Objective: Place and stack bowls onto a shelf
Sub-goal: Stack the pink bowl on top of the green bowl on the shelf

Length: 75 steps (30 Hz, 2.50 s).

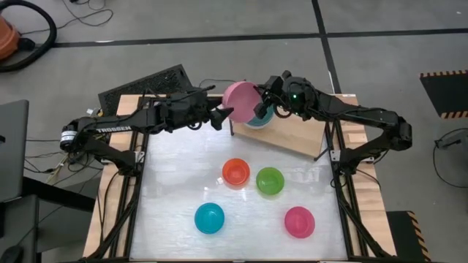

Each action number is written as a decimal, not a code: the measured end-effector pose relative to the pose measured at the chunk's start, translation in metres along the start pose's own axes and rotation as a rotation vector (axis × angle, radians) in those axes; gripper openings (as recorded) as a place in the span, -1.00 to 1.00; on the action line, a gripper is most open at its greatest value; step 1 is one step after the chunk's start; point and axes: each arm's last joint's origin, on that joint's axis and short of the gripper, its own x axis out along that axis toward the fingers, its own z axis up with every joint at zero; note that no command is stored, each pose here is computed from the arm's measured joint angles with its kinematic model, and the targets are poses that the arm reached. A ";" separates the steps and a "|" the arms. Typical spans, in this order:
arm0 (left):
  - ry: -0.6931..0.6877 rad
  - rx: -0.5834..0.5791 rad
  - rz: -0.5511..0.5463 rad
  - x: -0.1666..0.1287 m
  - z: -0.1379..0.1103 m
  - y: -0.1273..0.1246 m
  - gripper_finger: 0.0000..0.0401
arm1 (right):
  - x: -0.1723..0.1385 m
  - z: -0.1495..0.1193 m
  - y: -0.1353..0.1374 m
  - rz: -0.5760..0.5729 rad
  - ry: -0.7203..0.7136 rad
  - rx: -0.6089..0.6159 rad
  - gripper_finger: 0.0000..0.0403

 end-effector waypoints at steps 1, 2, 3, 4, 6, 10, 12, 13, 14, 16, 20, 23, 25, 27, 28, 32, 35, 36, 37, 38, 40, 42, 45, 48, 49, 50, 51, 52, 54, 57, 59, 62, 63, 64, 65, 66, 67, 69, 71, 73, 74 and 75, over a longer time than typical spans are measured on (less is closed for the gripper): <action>0.006 0.017 -0.001 0.000 0.000 0.001 0.60 | 0.000 0.000 -0.001 -0.017 0.005 -0.004 -0.84; 0.007 0.038 -0.003 -0.001 0.001 0.001 0.61 | 0.001 -0.001 -0.002 -0.030 0.008 -0.004 -0.84; 0.009 0.056 -0.002 -0.003 0.002 0.002 0.62 | 0.001 -0.001 -0.003 -0.041 0.010 -0.004 -0.84; 0.014 0.068 0.011 -0.004 0.003 0.005 0.62 | 0.002 -0.002 -0.004 -0.046 0.017 -0.006 -0.84; 0.005 0.067 0.026 -0.008 0.008 0.008 0.63 | 0.003 -0.003 -0.007 -0.052 0.025 -0.006 -0.84; 0.028 0.105 0.070 -0.016 0.009 0.012 0.63 | 0.003 -0.004 -0.007 -0.033 0.042 -0.003 -0.84; 0.052 0.116 0.087 -0.019 0.007 0.013 0.63 | 0.003 -0.005 -0.007 -0.033 0.045 -0.005 -0.84; 0.063 0.120 0.093 -0.021 0.007 0.014 0.63 | 0.003 -0.005 -0.007 -0.035 0.051 -0.007 -0.84; 0.071 0.122 0.101 -0.023 0.007 0.015 0.63 | 0.003 -0.007 -0.008 -0.037 0.064 -0.010 -0.84; 0.090 0.130 0.120 -0.025 0.006 0.017 0.63 | 0.004 -0.011 -0.011 -0.044 0.102 0.004 -0.84; 0.133 0.136 0.142 -0.028 0.002 0.019 0.63 | 0.008 -0.021 -0.025 -0.090 0.199 0.091 -0.84; 0.149 0.131 0.154 -0.028 0.001 0.021 0.63 | 0.011 -0.028 -0.038 -0.116 0.259 0.161 -0.84; 0.149 0.131 0.157 -0.028 0.001 0.021 0.63 | 0.013 -0.031 -0.048 -0.090 0.291 0.218 -0.84; 0.149 0.130 0.155 -0.028 0.001 0.021 0.63 | 0.014 -0.034 -0.055 -0.058 0.328 0.260 -0.84; 0.149 0.130 0.155 -0.028 0.001 0.021 0.63 | 0.015 -0.036 -0.057 -0.048 0.341 0.273 -0.84; 0.152 0.130 0.156 -0.028 0.001 0.021 0.63 | 0.016 -0.037 -0.062 -0.052 0.351 0.284 -0.84; 0.163 0.133 0.163 -0.028 0.000 0.022 0.63 | 0.016 -0.039 -0.065 -0.056 0.366 0.288 -0.84; 0.165 0.134 0.164 -0.028 0.000 0.022 0.63 | 0.016 -0.039 -0.066 -0.054 0.372 0.290 -0.84; 0.166 0.134 0.165 -0.028 -0.001 0.022 0.63 | 0.016 -0.040 -0.067 -0.053 0.375 0.293 -0.84; 0.169 0.134 0.166 -0.028 -0.001 0.022 0.63 | 0.018 -0.041 -0.068 -0.052 0.383 0.295 -0.84; 0.174 0.129 0.170 -0.029 -0.001 0.022 0.63 | 0.023 -0.044 -0.068 -0.055 0.400 0.299 -0.84; 0.175 0.124 0.172 -0.029 -0.001 0.022 0.63 | 0.029 -0.051 -0.067 -0.061 0.440 0.293 -0.84; 0.174 0.124 0.173 -0.029 -0.002 0.022 0.63 | 0.040 -0.057 -0.065 -0.036 0.471 0.296 -0.84; 0.179 0.117 0.178 -0.029 -0.002 0.023 0.63 | 0.050 -0.065 -0.062 -0.039 0.511 0.304 -0.84; 0.179 0.115 0.178 -0.029 -0.002 0.023 0.63 | 0.052 -0.068 -0.062 -0.043 0.528 0.307 -0.84; 0.179 0.113 0.178 -0.029 -0.002 0.023 0.63 | 0.053 -0.071 -0.062 -0.048 0.548 0.308 -0.84; 0.180 0.114 0.179 -0.029 -0.002 0.023 0.63 | 0.055 -0.073 -0.063 -0.049 0.563 0.309 -0.84; 0.181 0.114 0.180 -0.029 -0.002 0.023 0.63 | 0.057 -0.075 -0.064 -0.047 0.576 0.312 -0.84; 0.187 0.116 0.184 -0.029 -0.003 0.023 0.63 | 0.061 -0.080 -0.064 -0.036 0.603 0.316 -0.84; 0.191 0.118 0.189 -0.029 -0.003 0.024 0.63 | 0.068 -0.086 -0.065 -0.028 0.631 0.322 -0.84; 0.191 0.118 0.189 -0.029 -0.003 0.024 0.63 | 0.071 -0.089 -0.064 -0.028 0.645 0.320 -0.84; 0.193 0.119 0.190 -0.029 -0.004 0.024 0.63 | 0.076 -0.093 -0.062 -0.027 0.662 0.318 -0.84; 0.194 0.119 0.191 -0.029 -0.004 0.024 0.63 | 0.076 -0.094 -0.062 -0.024 0.666 0.319 -0.84; 0.194 0.119 0.191 -0.029 -0.004 0.024 0.63 | 0.077 -0.095 -0.063 -0.025 0.669 0.321 -0.84; 0.194 0.119 0.191 -0.029 -0.004 0.024 0.63 | 0.078 -0.096 -0.064 -0.025 0.673 0.322 -0.84; 0.195 0.119 0.191 -0.029 -0.004 0.024 0.63 | 0.079 -0.096 -0.063 -0.021 0.675 0.323 -0.84; 0.195 0.119 0.191 -0.029 -0.004 0.024 0.63 | 0.079 -0.097 -0.063 -0.016 0.679 0.325 -0.84; 0.195 0.119 0.191 -0.029 -0.004 0.024 0.63 | 0.079 -0.098 -0.065 -0.022 0.685 0.328 -0.82; 0.195 0.119 0.191 -0.029 -0.004 0.024 0.63 | 0.079 -0.098 -0.065 -0.022 0.687 0.327 -0.74; 0.195 0.119 0.191 -0.029 -0.004 0.024 0.63 | 0.079 -0.098 -0.066 -0.024 0.692 0.325 -0.63; 0.195 0.119 0.191 -0.029 -0.004 0.024 0.63 | 0.079 -0.098 -0.067 -0.026 0.692 0.326 -0.58; 0.195 0.119 0.191 -0.029 -0.004 0.024 0.63 | 0.078 -0.098 -0.068 -0.026 0.690 0.327 -0.52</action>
